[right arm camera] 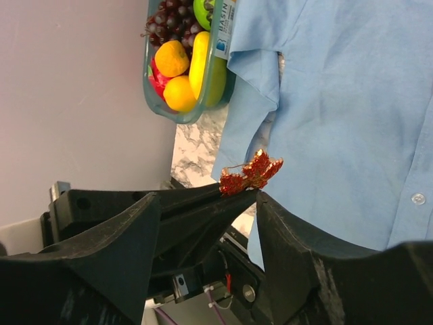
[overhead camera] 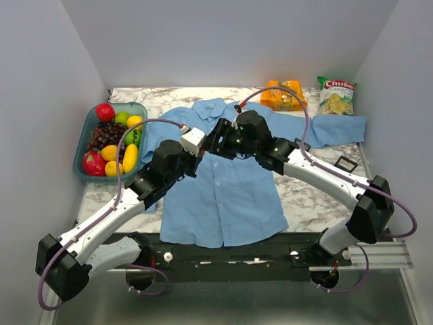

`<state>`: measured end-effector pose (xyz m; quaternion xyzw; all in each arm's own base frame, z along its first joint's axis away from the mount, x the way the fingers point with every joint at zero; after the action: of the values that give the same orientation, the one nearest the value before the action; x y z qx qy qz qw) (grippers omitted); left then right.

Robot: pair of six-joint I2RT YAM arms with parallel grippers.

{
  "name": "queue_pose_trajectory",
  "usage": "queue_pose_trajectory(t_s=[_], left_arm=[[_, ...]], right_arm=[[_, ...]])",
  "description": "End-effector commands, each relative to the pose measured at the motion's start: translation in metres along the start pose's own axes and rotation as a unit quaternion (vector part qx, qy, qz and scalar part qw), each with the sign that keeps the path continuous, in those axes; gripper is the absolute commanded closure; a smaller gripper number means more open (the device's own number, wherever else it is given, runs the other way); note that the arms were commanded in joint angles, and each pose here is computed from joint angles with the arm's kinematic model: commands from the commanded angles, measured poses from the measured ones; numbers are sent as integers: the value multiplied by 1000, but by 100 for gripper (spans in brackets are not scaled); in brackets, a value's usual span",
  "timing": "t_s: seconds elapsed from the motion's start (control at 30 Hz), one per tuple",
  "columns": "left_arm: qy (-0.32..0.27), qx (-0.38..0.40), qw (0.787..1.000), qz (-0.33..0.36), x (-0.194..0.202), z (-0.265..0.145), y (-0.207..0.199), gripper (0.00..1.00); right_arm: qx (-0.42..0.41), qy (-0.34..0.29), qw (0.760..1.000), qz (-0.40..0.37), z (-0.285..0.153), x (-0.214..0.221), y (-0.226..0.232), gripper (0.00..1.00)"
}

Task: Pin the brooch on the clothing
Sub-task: Adjust the brooch.

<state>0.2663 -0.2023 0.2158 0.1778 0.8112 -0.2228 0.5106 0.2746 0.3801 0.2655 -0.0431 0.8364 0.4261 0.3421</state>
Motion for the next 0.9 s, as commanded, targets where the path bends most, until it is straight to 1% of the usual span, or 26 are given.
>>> queue_pose_trajectory(t_s=[0.0, 0.17, 0.3, 0.77, 0.8, 0.87], left_arm=[[-26, -26, 999, 14, -19, -8, 5, 100], [-28, -21, 999, 13, -19, -8, 1, 100], [-27, -19, 999, 16, -20, -8, 0, 100], [-18, -22, 1000, 11, -13, -2, -6, 100], [-16, -19, 1000, 13, -11, -1, -9, 100], [-14, -16, 1000, 16, -10, 0, -11, 96]], right_arm=[[-1, 22, 1000, 22, 15, 16, -7, 36], [-4, 24, 999, 29, 24, 17, -6, 39], [-6, 29, 999, 37, 29, 20, -7, 44], [-5, 42, 998, 55, 47, 28, -13, 56], [-5, 42, 997, 56, 48, 28, -13, 58], [-5, 46, 997, 56, 50, 30, -14, 61]])
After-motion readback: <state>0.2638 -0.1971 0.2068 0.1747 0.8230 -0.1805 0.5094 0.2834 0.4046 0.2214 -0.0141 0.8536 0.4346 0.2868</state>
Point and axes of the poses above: each gripper's point midway between its finger pads, its own z axis out along the fingers, its own y axis along the line the jaws close on, x = y × z, the point moved 1 cm from there along -z, back along the fingers, and after that the axes turned 10 degrees about -z, right-handed, at the moved point
